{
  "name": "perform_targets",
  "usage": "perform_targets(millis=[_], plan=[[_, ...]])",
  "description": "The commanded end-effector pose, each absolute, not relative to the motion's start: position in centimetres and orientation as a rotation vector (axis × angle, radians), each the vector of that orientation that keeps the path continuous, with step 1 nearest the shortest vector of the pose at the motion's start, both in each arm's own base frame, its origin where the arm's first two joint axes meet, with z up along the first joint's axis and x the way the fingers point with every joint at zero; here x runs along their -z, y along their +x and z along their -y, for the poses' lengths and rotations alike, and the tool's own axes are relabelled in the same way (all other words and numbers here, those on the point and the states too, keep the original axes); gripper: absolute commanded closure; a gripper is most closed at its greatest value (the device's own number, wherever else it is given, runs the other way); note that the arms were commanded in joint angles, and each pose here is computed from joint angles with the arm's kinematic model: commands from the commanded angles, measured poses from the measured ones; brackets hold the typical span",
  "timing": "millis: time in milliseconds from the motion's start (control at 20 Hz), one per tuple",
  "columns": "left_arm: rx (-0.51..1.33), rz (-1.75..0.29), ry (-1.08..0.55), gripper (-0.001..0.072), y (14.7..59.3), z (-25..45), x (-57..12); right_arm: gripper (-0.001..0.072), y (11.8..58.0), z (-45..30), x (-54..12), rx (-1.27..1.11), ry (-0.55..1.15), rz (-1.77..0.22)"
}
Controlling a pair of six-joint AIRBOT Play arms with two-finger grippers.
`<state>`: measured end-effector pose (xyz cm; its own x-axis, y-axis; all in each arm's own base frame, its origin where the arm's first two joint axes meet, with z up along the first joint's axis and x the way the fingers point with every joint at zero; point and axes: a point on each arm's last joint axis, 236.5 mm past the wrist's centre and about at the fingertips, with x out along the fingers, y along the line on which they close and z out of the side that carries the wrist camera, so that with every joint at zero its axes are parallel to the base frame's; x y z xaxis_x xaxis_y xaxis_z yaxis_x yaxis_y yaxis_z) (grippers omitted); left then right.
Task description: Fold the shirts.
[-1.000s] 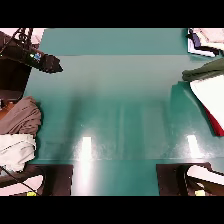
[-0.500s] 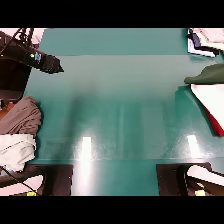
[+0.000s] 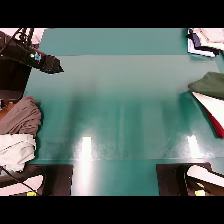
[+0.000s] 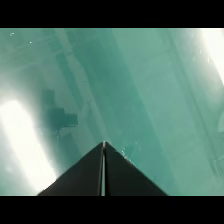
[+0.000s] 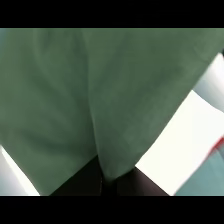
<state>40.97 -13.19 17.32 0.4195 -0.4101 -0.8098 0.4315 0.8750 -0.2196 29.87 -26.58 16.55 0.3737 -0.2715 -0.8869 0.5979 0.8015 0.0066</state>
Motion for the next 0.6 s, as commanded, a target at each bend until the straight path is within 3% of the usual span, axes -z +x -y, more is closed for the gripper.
perform_targets(millis=[0,50,100,300,550], plan=[[0.534,-1.006,0.036,0.0679,41.0,13.2,-17.3,0.0474,26.1,28.4,-16.0,0.727,0.34,-1.147],[0.54,-1.004,0.045,0.0679,40.9,13.2,-17.3,0.0329,25.5,28.8,-15.9,0.746,0.346,-1.156],[0.541,-1.006,0.046,0.0679,40.9,13.2,-17.2,0.0261,24.9,28.9,-15.8,0.755,0.362,-1.164],[0.544,-1.022,0.046,0.0679,40.6,13.2,-16.8,0.0263,23.9,28.7,-15.4,0.766,0.459,-1.166],[0.54,-1.017,0.043,0.0679,40.8,13.2,-16.7,0.0264,33.0,17.9,-17.3,0.271,0.654,-1.03]])
